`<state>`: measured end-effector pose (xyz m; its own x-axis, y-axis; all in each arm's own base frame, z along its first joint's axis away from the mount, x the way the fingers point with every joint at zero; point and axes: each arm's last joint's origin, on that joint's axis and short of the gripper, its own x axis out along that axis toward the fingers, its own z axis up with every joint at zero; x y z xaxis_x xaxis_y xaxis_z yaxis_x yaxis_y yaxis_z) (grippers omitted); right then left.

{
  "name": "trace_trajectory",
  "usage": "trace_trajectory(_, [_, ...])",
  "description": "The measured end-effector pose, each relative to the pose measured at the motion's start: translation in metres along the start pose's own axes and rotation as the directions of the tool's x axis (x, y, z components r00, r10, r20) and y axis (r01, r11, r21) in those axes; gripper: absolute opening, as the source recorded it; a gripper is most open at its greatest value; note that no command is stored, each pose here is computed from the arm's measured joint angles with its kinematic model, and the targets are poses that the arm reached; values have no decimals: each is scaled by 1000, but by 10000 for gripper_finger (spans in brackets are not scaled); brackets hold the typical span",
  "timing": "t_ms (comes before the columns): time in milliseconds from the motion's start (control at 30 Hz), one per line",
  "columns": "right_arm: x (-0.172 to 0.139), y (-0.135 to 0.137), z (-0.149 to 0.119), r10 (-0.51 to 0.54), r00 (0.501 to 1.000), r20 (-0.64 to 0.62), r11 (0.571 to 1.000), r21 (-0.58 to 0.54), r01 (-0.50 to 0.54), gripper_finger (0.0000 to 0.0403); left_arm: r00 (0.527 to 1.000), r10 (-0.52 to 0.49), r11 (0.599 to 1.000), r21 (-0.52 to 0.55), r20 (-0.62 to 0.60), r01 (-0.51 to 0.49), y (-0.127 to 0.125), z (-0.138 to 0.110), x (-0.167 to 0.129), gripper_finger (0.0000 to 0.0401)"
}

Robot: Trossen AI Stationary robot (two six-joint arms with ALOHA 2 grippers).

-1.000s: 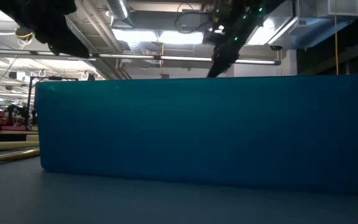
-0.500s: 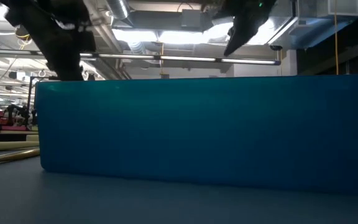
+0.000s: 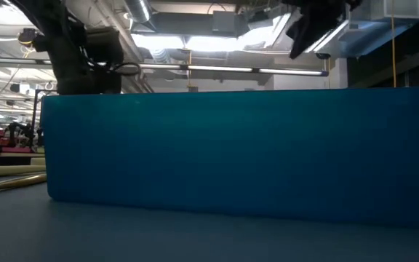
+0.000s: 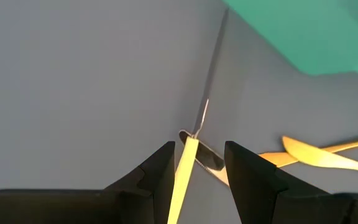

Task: Sort silverware by color (type)
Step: Put the yellow knife into the green bin

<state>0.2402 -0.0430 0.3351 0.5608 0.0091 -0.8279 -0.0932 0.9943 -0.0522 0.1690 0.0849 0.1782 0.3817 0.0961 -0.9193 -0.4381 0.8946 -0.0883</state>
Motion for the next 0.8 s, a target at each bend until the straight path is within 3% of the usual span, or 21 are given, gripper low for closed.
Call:
trace_trajectory(367, [16, 11, -45, -22, 995, 94, 993, 116, 11, 101, 993, 0, 1000, 15, -120, 2, 2, -1, 22, 133])
trace_trajectory(800, [19, 12, -50, -29, 992, 122, 990, 139, 12, 101, 971, 3, 1000, 30, -238, 4, 4, -3, 44, 133])
